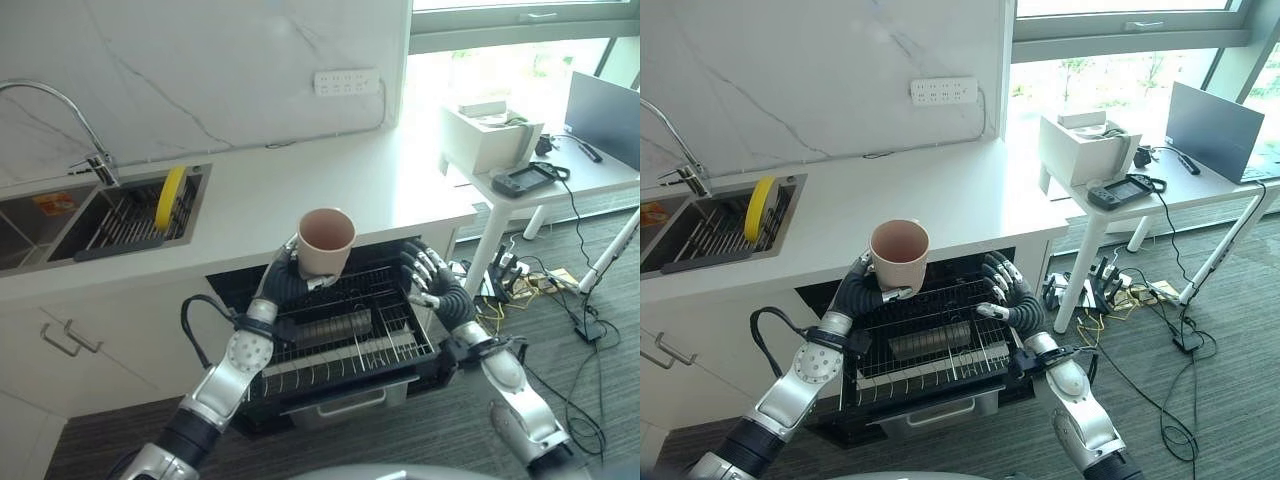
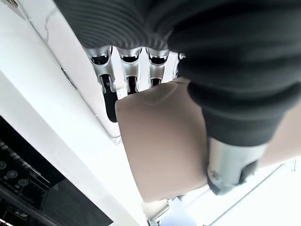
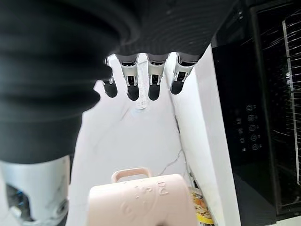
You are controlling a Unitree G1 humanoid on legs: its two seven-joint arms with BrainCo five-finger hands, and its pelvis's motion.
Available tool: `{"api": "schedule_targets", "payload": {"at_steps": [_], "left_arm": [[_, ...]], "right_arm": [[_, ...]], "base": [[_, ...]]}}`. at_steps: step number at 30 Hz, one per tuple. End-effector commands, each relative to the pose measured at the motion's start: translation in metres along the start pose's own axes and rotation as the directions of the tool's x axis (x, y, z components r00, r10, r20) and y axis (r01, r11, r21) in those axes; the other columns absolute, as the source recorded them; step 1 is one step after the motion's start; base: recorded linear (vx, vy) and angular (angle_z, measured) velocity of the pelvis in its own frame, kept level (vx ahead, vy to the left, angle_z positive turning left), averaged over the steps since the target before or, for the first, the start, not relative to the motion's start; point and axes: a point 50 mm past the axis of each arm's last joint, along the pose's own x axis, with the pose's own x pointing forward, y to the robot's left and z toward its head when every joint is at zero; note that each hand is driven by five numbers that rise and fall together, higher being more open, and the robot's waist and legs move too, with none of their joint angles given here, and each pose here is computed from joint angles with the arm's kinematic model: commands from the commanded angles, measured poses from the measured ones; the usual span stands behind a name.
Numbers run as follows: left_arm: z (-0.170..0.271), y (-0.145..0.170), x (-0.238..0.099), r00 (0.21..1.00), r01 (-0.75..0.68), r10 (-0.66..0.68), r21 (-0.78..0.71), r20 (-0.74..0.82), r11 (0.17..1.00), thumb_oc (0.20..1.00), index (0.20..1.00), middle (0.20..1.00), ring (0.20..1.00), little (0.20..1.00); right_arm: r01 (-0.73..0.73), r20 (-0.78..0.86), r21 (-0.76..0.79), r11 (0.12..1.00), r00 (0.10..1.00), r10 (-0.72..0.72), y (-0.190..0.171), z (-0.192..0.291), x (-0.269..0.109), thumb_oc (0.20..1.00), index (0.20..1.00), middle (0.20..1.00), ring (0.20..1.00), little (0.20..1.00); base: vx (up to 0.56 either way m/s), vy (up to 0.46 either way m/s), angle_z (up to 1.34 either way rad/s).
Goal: Place the dishes in the dishwasher.
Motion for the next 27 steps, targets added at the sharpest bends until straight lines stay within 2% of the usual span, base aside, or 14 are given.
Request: {"api": "schedule_targets", "payload": {"at_steps": [1, 2, 9, 15, 20, 27], "left_arm": [[0.027, 0.011, 0.027, 0.987, -0.062, 0.054, 0.052, 0.149, 0.997, 0.2, 0.2, 0.2, 0.2, 0.2], [0.027, 0.011, 0.027, 0.987, -0.062, 0.054, 0.052, 0.149, 0.997, 0.2, 0.2, 0.2, 0.2, 0.2], [0.022, 0.011, 0.036, 0.996, -0.047, 0.036, 0.137, 0.077, 0.99, 0.2, 0.2, 0.2, 0.2, 0.2], [0.023, 0.009, 0.042, 0.998, -0.005, -0.005, 0.174, 0.058, 0.985, 0.2, 0.2, 0.2, 0.2, 0.2], [0.026, 0.007, 0.045, 0.998, 0.007, -0.019, 0.179, 0.066, 0.984, 0.2, 0.2, 0.2, 0.2, 0.2], [0.032, 0.003, 0.048, 0.995, 0.009, -0.026, 0.165, 0.099, 0.986, 0.2, 0.2, 0.2, 0.2, 0.2]], "right_arm": [[-0.014, 0.171, -0.085, 0.996, 0.985, 0.028, 0.019, 0.034, 0.022, 1.0, 1.0, 1.0, 1.0, 1.0], [-0.014, 0.171, -0.085, 0.996, 0.985, 0.028, 0.019, 0.034, 0.022, 1.0, 1.0, 1.0, 1.0, 1.0], [0.04, 0.109, -0.34, 0.939, 0.994, -0.002, 0.017, 0.037, 0.036, 1.0, 1.0, 1.0, 1.0, 1.0], [0.016, 0.078, -0.411, 0.912, 0.997, 0.017, 0.02, 0.041, 0.046, 1.0, 1.0, 1.0, 1.0, 1.0], [-0.025, 0.063, -0.375, 0.927, 0.997, 0.053, 0.026, 0.045, 0.053, 1.0, 1.0, 1.0, 1.0, 1.0], [-0.118, 0.04, -0.233, 0.965, 0.991, 0.13, 0.04, 0.049, 0.061, 1.0, 1.0, 1.0, 1.0, 1.0]], "base": [[0.0, 0.0, 0.0], [0.0, 0.0, 0.0], [0.0, 0.0, 0.0], [0.0, 0.0, 0.0], [0.0, 0.0, 0.0], [0.0, 0.0, 0.0]]}}
